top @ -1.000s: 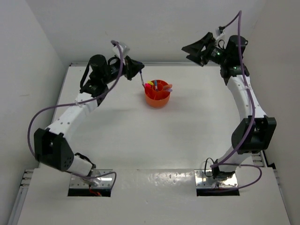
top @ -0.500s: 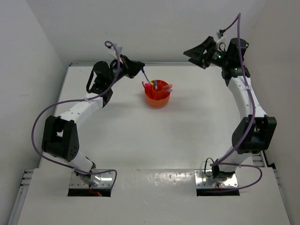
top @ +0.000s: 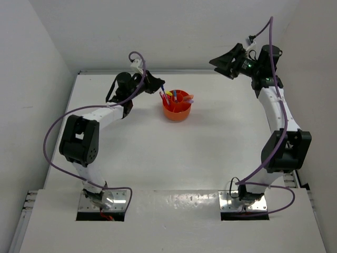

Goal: Sort the stationery into containers
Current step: Place the pen in the storage box.

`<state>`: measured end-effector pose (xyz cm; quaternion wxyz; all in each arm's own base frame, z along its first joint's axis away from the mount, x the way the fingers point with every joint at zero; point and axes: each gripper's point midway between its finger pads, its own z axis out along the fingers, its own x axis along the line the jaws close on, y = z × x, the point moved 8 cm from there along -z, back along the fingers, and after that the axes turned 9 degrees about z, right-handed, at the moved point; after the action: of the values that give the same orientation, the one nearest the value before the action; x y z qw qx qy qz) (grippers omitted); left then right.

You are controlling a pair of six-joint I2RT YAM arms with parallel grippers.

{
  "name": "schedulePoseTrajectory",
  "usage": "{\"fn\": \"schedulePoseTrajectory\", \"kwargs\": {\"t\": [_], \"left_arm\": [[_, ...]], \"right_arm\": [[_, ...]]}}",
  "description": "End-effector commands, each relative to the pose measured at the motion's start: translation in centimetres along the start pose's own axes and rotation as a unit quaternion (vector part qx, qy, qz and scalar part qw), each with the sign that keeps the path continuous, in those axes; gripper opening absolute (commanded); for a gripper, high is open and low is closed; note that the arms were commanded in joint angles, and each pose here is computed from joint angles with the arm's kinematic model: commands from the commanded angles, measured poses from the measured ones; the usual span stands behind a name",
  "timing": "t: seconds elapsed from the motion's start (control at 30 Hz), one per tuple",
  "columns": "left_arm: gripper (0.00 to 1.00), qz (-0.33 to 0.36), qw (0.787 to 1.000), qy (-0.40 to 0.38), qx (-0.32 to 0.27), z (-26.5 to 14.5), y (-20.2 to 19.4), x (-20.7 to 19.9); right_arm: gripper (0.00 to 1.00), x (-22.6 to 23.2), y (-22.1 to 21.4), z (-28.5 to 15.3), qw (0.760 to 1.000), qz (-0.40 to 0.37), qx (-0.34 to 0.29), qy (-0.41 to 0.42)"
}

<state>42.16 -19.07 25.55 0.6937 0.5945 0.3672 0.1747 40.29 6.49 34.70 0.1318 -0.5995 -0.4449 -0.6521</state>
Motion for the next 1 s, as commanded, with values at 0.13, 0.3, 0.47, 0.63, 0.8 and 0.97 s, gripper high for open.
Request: {"fn": "schedulePoseTrajectory", "kwargs": {"t": [0.13,0.3,0.47,0.63,0.8,0.97], "left_arm": [[0.02,0.032,0.999,0.0,-0.016,2.0,0.4,0.7],[0.14,0.033,0.999,0.004,-0.003,2.7,-1.2,0.9],[0.14,0.039,0.999,0.014,0.003,3.0,-2.8,0.7],[0.35,0.044,0.999,0.014,0.007,3.0,-3.2,0.5],[0.91,0.066,0.997,0.031,0.023,1.9,-2.6,0.7],[1.0,0.078,0.993,0.056,0.063,-0.4,1.3,1.4]], "right_arm": [[0.75,0.8,0.1,-0.9,0.999,-0.031,-0.003,0.025],[0.75,0.5,-0.1,-1.4,0.999,-0.03,-0.004,0.023],[0.76,0.1,-0.5,-1.6,0.999,-0.028,-0.003,0.015],[0.79,0.4,-1.0,-2.3,0.999,-0.036,-0.002,0.007],[0.84,0.2,-1.4,-3.5,0.999,-0.043,-0.008,-0.022],[0.85,0.5,-1.9,-5.5,0.996,-0.075,-0.017,-0.048]]}}
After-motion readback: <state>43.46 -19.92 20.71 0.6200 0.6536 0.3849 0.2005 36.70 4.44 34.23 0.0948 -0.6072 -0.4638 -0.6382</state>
